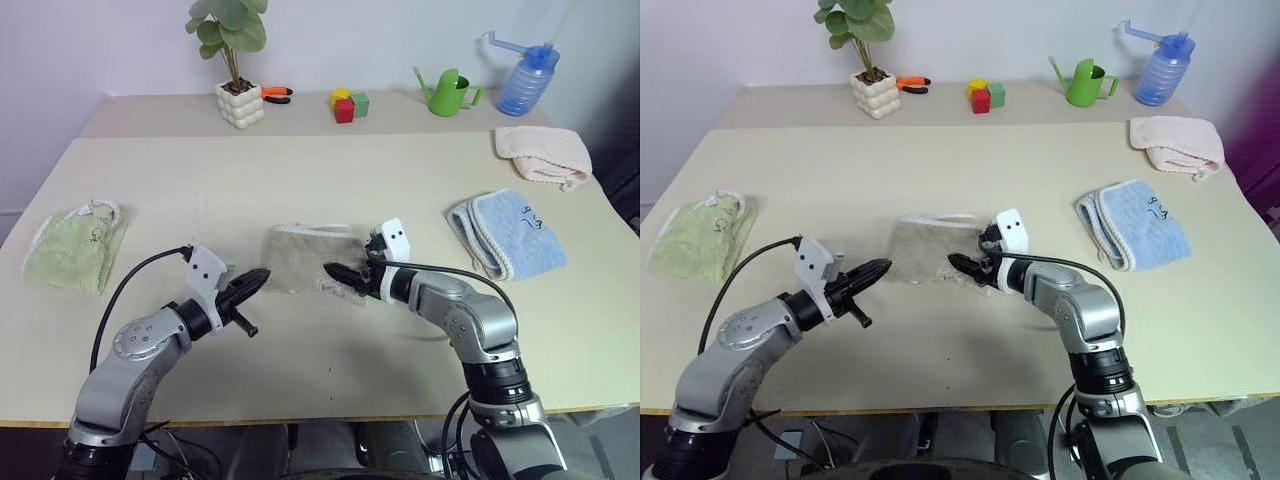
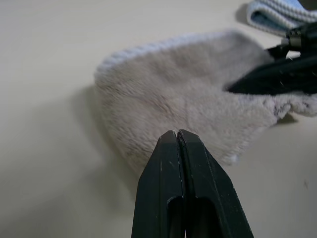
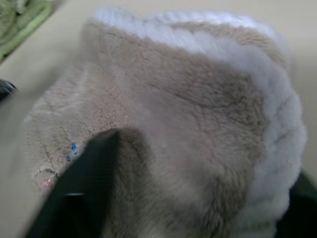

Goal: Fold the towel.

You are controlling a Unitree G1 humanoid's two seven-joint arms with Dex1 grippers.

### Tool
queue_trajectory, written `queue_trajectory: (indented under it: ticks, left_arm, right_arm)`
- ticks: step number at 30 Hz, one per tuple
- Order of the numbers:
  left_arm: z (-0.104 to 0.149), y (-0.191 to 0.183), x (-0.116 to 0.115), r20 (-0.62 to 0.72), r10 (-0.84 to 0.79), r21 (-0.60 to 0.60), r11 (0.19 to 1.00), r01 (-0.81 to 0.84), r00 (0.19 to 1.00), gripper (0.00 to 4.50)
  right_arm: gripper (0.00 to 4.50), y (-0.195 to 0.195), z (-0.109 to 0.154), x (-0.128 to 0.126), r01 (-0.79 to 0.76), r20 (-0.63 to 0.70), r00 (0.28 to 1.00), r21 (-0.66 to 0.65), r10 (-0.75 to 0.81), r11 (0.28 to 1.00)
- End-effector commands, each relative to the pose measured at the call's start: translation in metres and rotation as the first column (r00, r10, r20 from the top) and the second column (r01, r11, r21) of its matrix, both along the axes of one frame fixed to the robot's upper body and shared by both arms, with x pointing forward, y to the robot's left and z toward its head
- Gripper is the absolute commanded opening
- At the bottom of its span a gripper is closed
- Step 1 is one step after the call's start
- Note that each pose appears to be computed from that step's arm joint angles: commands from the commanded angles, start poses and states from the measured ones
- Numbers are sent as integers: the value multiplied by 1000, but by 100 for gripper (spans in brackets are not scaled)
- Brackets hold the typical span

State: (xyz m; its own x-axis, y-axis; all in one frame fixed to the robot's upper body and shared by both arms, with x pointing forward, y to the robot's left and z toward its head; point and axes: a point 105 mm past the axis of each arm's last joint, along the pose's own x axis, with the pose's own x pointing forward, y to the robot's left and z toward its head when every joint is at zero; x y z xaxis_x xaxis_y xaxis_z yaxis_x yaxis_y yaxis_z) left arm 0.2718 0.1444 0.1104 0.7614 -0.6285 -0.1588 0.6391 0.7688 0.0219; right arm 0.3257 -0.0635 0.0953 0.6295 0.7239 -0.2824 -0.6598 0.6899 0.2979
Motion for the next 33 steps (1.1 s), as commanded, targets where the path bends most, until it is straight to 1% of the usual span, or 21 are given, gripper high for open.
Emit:
queue_trajectory:
  ticks: [1,2,4,7,10,12,14,16,17,19,20,21,23,25,28,30,31,33]
  left_arm:
    - [11,-5,-4,57,-8,-2,1000,8,998,0]
    - [11,-5,-4,57,-7,-2,1000,7,998,0]
    - [10,-7,-5,55,-6,-2,1000,6,998,0]
    - [8,-10,-5,53,-8,-5,1000,8,999,0]
    - [8,-13,-4,55,-13,-4,1000,13,998,0]
    - [9,-14,-2,60,-11,-8,1000,12,998,0]
    - [10,-15,0,63,-10,-13,1000,11,998,0]
    - [10,-17,2,65,-14,-16,1000,15,998,0]
    - [10,-18,2,65,-16,-17,1000,17,998,0]
    - [9,-23,4,62,-32,-27,999,34,998,0]
    - [9,-27,5,61,-45,-28,999,47,997,0]
    - [8,-29,6,60,-54,-29,998,56,997,0]
    - [9,-36,9,63,-76,-34,996,79,995,0]
    - [11,-40,11,67,-95,-41,994,97,993,0]
    - [10,-44,12,61,-113,-47,992,116,992,0]
    - [8,-46,12,55,-130,-46,990,132,990,0]
    - [7,-48,12,52,-142,-44,989,144,989,0]
    - [6,-53,12,53,-165,-37,985,167,985,0]
  right_arm:
    - [162,7,16,-1,-31,51,998,38,29,999]
    - [118,7,16,-1,-30,51,998,37,28,999]
    - [11,6,18,-1,-26,54,998,51,23,998]
    - [4,2,29,0,-14,79,997,88,7,996]
    - [4,-7,51,6,22,171,984,127,-44,992]
    - [4,-31,81,19,130,261,948,196,-180,972]
    - [4,-61,104,29,251,300,897,257,-324,933]
    - [4,-92,119,35,359,301,844,298,-444,884]
    - [4,-101,123,36,389,298,827,311,-478,867]
    - [4,-136,130,36,513,278,747,337,-604,790]
    - [4,-157,134,35,581,238,694,372,-679,724]
    - [4,-170,135,33,622,205,657,395,-725,676]
    - [4,-195,131,23,695,121,588,430,-800,576]
    - [4,-210,127,10,735,72,536,452,-841,506]
    - [4,-231,110,-8,801,-33,450,458,-893,387]
    - [4,-236,97,-15,828,-102,423,447,-900,338]
    - [4,-239,88,-19,846,-143,403,436,-904,308]
    - [4,-248,65,-28,900,-210,326,368,-922,234]
